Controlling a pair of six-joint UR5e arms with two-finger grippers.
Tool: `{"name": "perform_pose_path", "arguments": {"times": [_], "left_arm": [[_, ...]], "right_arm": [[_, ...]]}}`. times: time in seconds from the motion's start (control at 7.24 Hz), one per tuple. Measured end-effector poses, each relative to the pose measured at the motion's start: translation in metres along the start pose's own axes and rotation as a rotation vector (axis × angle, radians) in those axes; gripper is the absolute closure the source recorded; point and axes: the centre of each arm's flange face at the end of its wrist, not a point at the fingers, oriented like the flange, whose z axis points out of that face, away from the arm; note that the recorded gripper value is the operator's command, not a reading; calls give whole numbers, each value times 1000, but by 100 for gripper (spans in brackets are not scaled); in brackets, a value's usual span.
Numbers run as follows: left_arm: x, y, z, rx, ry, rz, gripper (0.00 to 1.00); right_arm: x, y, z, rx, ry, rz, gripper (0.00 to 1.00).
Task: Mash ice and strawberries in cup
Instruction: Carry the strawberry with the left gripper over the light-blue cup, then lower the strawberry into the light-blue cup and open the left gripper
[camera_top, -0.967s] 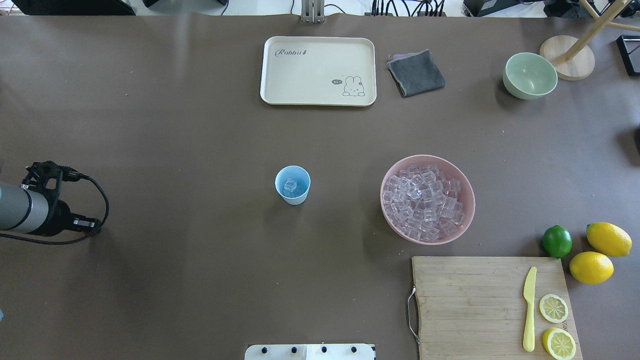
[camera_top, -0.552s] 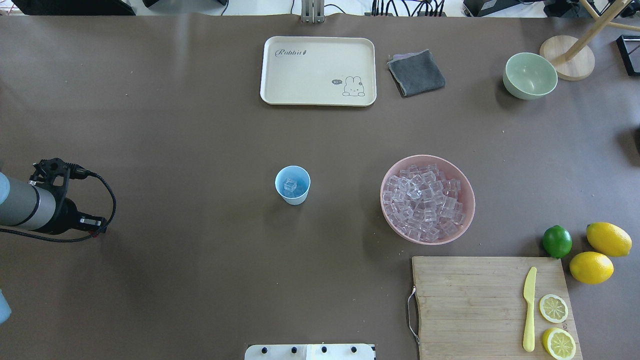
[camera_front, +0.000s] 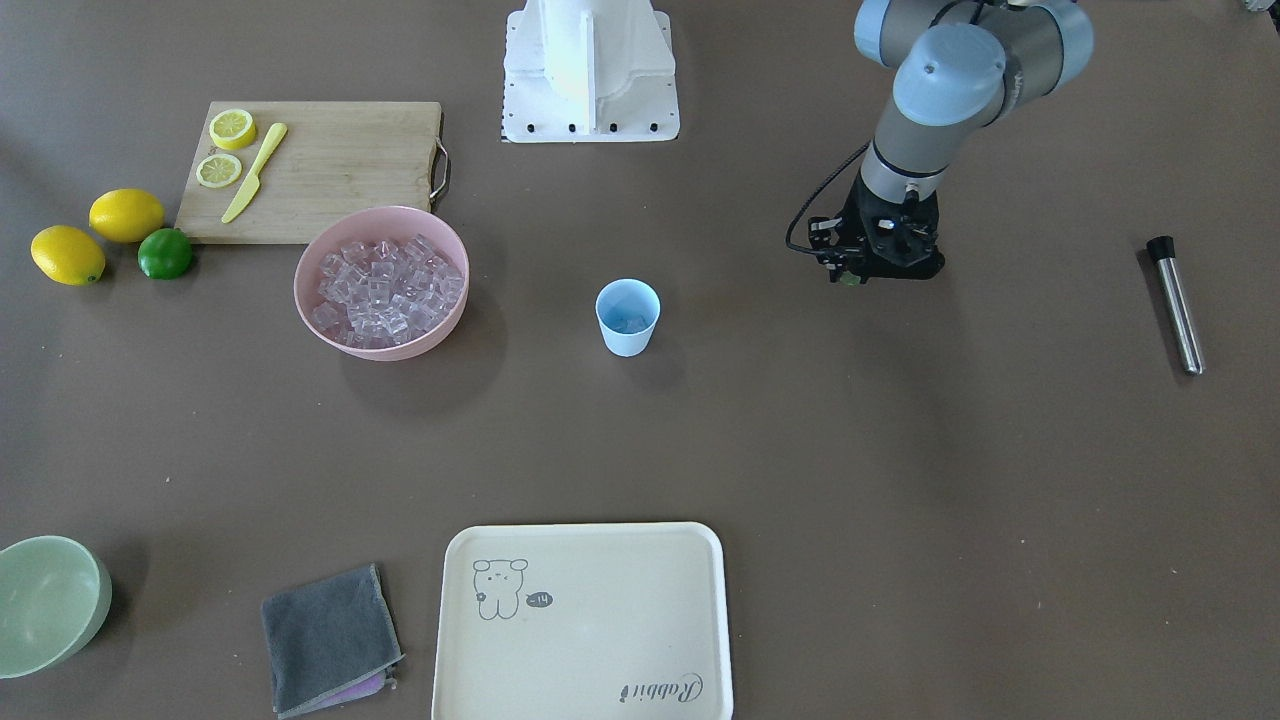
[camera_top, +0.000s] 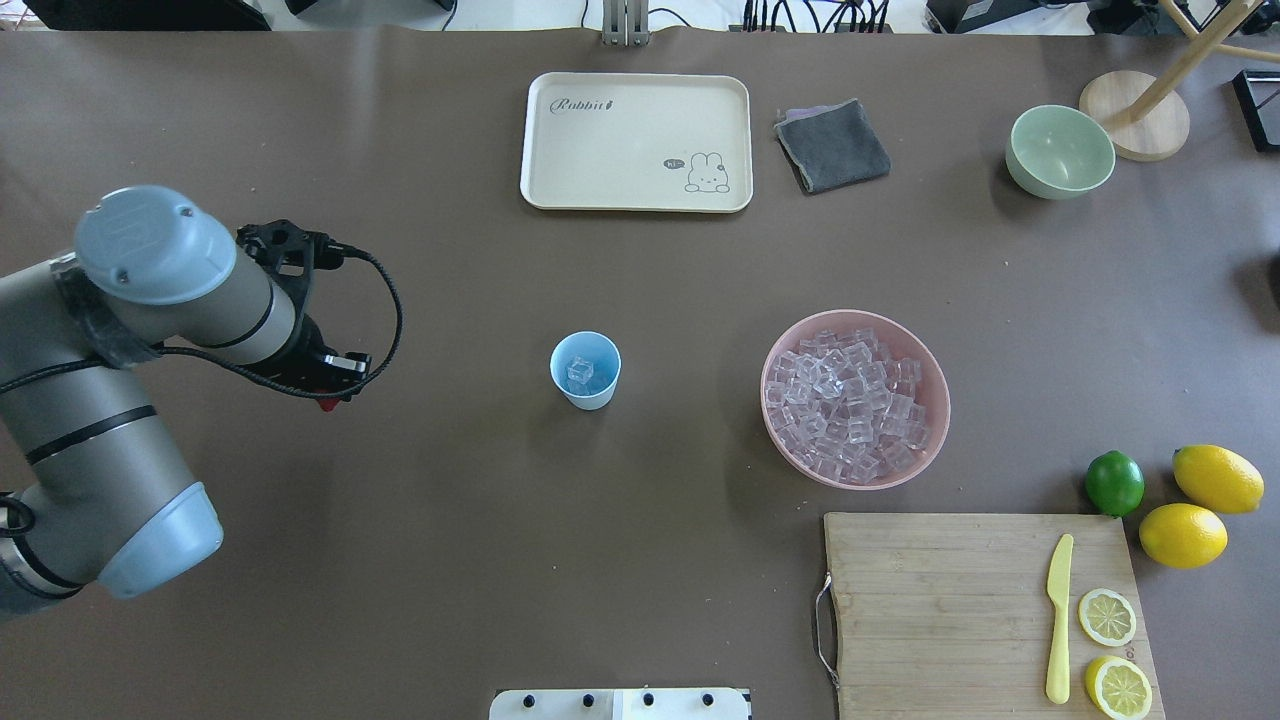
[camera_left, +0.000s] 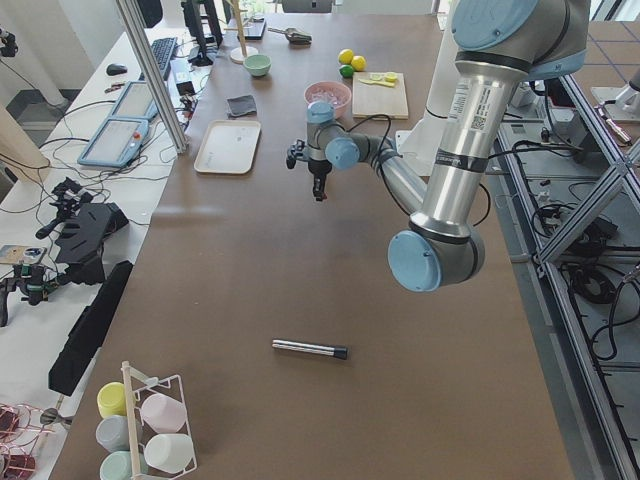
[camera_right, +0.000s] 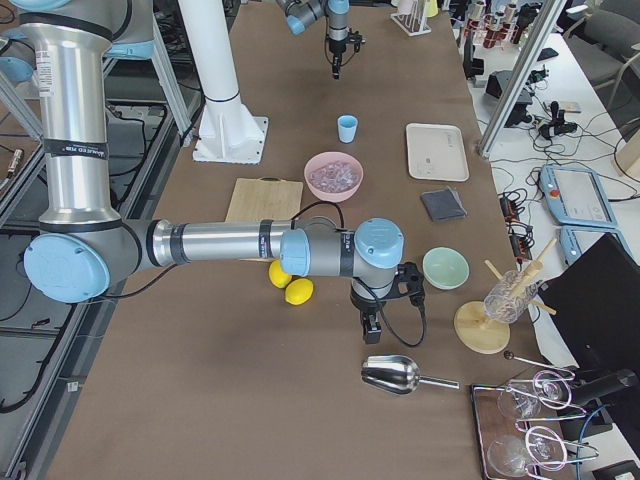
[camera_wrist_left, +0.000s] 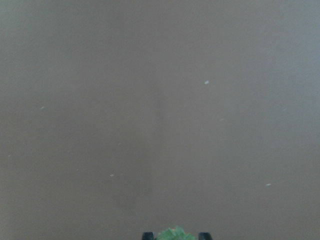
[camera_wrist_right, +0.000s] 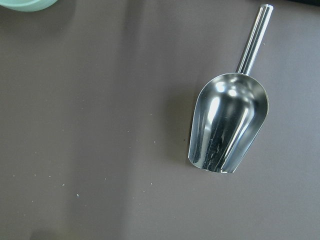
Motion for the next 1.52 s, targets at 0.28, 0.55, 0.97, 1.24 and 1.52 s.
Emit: {"name": "perform_pose_path", "arguments": {"times": [0.28, 0.55, 0.97, 1.24, 1.52], "left_arm": [[72, -14, -33, 10, 44, -62, 82], [128, -13, -43, 5, 88, -77, 82], [182, -41, -35, 45, 121, -72, 82], [193, -43, -21, 75, 134, -73, 82], [200, -38, -15, 74, 139, -104, 76]], "right_arm": [[0, -3, -1, 2, 1, 13, 0], [-3, -5, -3, 7, -1, 13, 0], [-7, -3, -8, 17, -5, 7, 0], [-7, -2, -8, 17, -6, 6, 0], [-8, -2, -8, 18, -7, 5, 0]]}}
